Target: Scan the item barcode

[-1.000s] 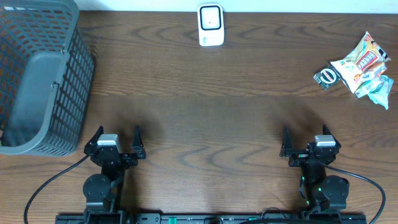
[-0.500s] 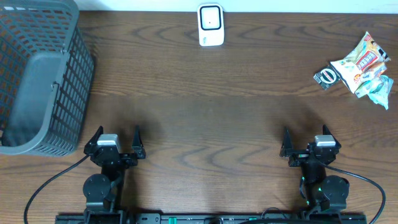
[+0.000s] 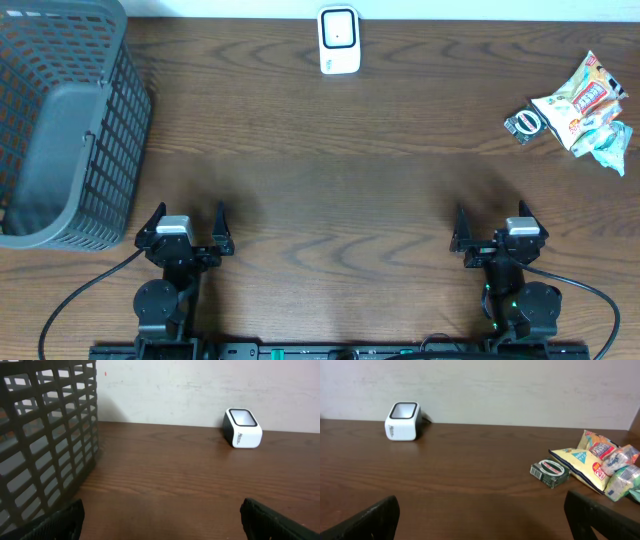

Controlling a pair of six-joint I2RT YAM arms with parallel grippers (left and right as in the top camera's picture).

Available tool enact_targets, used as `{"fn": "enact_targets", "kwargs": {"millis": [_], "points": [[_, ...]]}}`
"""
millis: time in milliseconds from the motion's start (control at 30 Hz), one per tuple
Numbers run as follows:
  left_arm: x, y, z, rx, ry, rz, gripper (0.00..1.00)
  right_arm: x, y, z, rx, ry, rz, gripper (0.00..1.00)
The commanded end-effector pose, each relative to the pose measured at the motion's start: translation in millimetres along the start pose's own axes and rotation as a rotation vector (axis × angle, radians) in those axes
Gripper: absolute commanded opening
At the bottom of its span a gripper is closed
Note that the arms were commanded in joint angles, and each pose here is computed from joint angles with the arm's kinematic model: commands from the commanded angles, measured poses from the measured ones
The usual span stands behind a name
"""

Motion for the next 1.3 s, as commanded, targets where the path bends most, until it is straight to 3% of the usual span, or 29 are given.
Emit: {"fn": "enact_targets", "kwargs": {"millis": [0, 1267], "points": [[1.3, -13.4, 0.4, 0.048, 0.003, 0.008, 0.98, -0.7, -0.5, -0.3, 0.000, -0.006, -0.012, 0.99], [1.2, -13.4, 0.4, 0.048, 0.003, 0.008, 0.98, -0.8, -0.6, -0.2, 0.001, -0.006, -0.012, 0.99]]}}
Point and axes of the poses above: each gripper's point midway between its finger pads, its own z axis out along the fingers, its own x axis along the line the jaws close on, y = z × x, the point moved 3 cm from there along -z, back along the fingers, and after that the axes turned 3 degrees about -z, right-handed, at the moved point
